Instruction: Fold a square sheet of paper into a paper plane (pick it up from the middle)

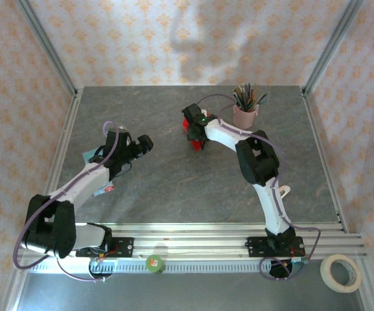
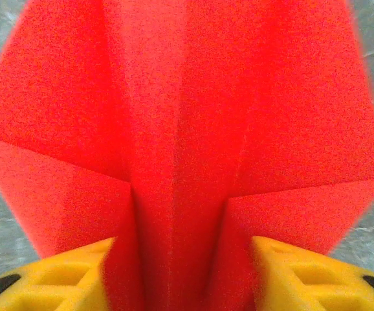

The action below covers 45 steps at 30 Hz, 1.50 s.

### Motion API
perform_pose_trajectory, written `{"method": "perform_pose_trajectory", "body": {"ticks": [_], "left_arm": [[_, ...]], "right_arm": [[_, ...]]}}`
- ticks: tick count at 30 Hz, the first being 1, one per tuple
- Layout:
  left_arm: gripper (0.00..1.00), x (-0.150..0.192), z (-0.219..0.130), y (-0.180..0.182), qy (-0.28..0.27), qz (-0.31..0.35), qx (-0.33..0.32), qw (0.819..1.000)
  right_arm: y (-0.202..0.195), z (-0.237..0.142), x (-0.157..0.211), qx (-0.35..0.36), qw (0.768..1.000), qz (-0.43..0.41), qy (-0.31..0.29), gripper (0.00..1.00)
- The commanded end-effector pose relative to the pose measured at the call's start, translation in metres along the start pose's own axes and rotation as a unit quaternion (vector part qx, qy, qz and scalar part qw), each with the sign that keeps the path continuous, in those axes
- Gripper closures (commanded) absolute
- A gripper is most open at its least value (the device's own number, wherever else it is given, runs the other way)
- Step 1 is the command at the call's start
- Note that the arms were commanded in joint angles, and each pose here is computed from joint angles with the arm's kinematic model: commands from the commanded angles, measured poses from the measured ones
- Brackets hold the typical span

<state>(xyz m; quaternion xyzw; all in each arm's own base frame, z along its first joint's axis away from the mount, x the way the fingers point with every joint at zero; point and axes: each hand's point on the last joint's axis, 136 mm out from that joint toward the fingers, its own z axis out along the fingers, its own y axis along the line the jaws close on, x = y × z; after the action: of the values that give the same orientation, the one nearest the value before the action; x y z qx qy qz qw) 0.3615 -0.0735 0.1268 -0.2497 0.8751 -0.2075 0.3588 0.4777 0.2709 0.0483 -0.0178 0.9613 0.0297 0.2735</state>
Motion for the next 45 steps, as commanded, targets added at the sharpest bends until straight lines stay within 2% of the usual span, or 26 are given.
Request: {"method": "perform_pose_trajectory", "body": {"ticks": [1, 5, 9, 12, 16, 18, 24, 28, 31, 38, 45], "left_arm": [[0.01, -0.048, -0.019, -0.010, -0.093, -0.017, -0.002, 0.995], [0.01, -0.068, -0.033, -0.015, -0.136, -0.012, -0.004, 0.991], [0.01, -0.088, -0.049, -0.012, -0.190, -0.002, -0.017, 0.982], [0.01, -0.101, -0.066, 0.000, -0.247, 0.005, -0.041, 0.968], [0.01, -0.111, -0.092, 0.027, -0.332, 0.020, -0.091, 0.939], [0.01, -0.110, -0.103, 0.044, -0.366, 0.029, -0.118, 0.922], [0.01, -0.094, -0.108, 0.078, -0.410, 0.074, -0.170, 0.893], [0.01, -0.086, -0.097, 0.084, -0.410, 0.119, -0.174, 0.888], [0.01, -0.080, -0.086, 0.084, -0.403, 0.156, -0.167, 0.886], [0.01, -0.079, -0.057, 0.085, -0.379, 0.186, -0.130, 0.897], [0.01, -0.082, -0.035, 0.078, -0.358, 0.223, -0.095, 0.902]], "right_arm": [[0.007, -0.078, -0.054, -0.046, 0.995, 0.022, -0.081, 0.45], [-0.003, -0.121, -0.068, -0.057, 0.989, 0.039, -0.133, 0.42], [-0.035, -0.169, -0.074, -0.036, 0.974, 0.067, -0.215, 0.35], [-0.077, -0.207, -0.067, 0.003, 0.948, 0.097, -0.303, 0.25], [-0.144, -0.247, -0.044, 0.061, 0.902, 0.150, -0.400, 0.03], [-0.180, -0.254, -0.028, 0.092, 0.882, 0.179, -0.426, 0.00], [-0.260, -0.241, 0.015, 0.188, 0.848, 0.214, -0.447, 0.00], [-0.294, -0.220, 0.040, 0.218, 0.839, 0.227, -0.443, 0.00], [-0.316, -0.202, 0.054, 0.217, 0.841, 0.240, -0.433, 0.00], [-0.323, -0.179, 0.056, 0.178, 0.855, 0.210, -0.440, 0.00], [-0.304, -0.164, 0.047, 0.124, 0.871, 0.163, -0.447, 0.00]]}}
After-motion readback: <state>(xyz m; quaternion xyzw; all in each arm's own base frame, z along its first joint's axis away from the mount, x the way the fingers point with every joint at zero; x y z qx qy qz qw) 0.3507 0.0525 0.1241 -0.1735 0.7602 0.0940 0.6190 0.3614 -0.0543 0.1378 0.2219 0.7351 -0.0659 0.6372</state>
